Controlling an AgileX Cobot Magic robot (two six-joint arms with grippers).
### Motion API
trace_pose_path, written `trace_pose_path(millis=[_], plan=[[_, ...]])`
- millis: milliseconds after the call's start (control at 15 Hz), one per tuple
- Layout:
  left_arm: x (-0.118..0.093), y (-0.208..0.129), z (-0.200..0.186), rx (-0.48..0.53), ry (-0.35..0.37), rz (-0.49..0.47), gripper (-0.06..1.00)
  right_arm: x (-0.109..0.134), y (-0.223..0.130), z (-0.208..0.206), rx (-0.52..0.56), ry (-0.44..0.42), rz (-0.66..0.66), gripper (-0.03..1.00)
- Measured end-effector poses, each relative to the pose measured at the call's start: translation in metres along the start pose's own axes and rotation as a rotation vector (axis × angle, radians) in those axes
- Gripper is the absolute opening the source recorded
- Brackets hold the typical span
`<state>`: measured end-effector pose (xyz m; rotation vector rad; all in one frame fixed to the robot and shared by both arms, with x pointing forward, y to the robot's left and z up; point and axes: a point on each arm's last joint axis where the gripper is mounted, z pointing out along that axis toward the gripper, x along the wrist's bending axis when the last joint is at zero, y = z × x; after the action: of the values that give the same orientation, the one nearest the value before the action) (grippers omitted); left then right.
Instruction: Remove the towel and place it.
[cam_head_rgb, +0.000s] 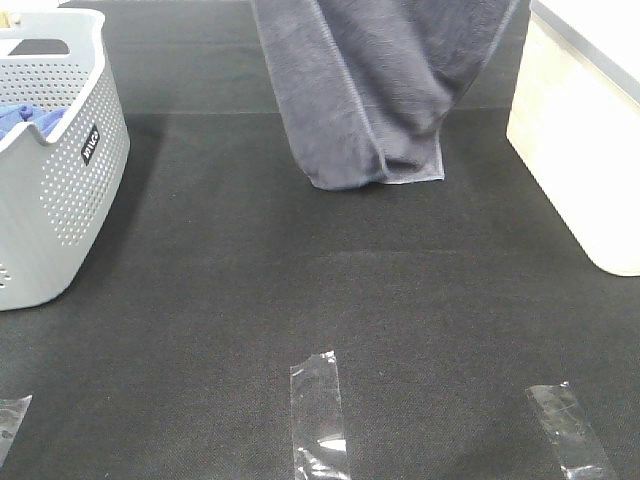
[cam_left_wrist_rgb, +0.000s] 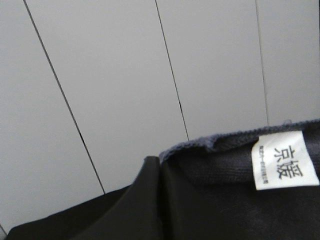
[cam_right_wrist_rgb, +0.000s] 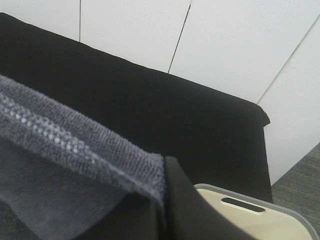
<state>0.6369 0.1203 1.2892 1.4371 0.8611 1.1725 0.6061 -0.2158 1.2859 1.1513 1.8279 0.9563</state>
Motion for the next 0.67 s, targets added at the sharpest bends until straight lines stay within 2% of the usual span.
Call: trace_pose_path(millis=[67, 267, 467, 533, 667], plan=[[-0.002, -0.017, 0.006, 0.106, 0.011, 0.015, 0.00, 0.003, -0.004, 0.005, 0.022, 0.032, 0.015, 0.00], [-0.004, -0.060, 0.029, 0.300, 0.047, 0.060, 0.00, 0.009, -0.022, 0.047, 0.130, 0.068, 0.022, 0.00], [-0.003, -0.125, 0.065, 0.462, 0.064, 0.078, 0.00, 0.015, -0.049, 0.102, 0.232, 0.079, 0.014, 0.00], [-0.002, -0.143, 0.076, 0.474, 0.065, 0.080, 0.00, 0.016, -0.057, 0.120, 0.232, 0.067, 0.006, 0.00], [0.004, -0.171, 0.099, 0.406, 0.058, 0.085, 0.00, 0.015, -0.064, 0.148, 0.175, 0.025, -0.014, 0.00]])
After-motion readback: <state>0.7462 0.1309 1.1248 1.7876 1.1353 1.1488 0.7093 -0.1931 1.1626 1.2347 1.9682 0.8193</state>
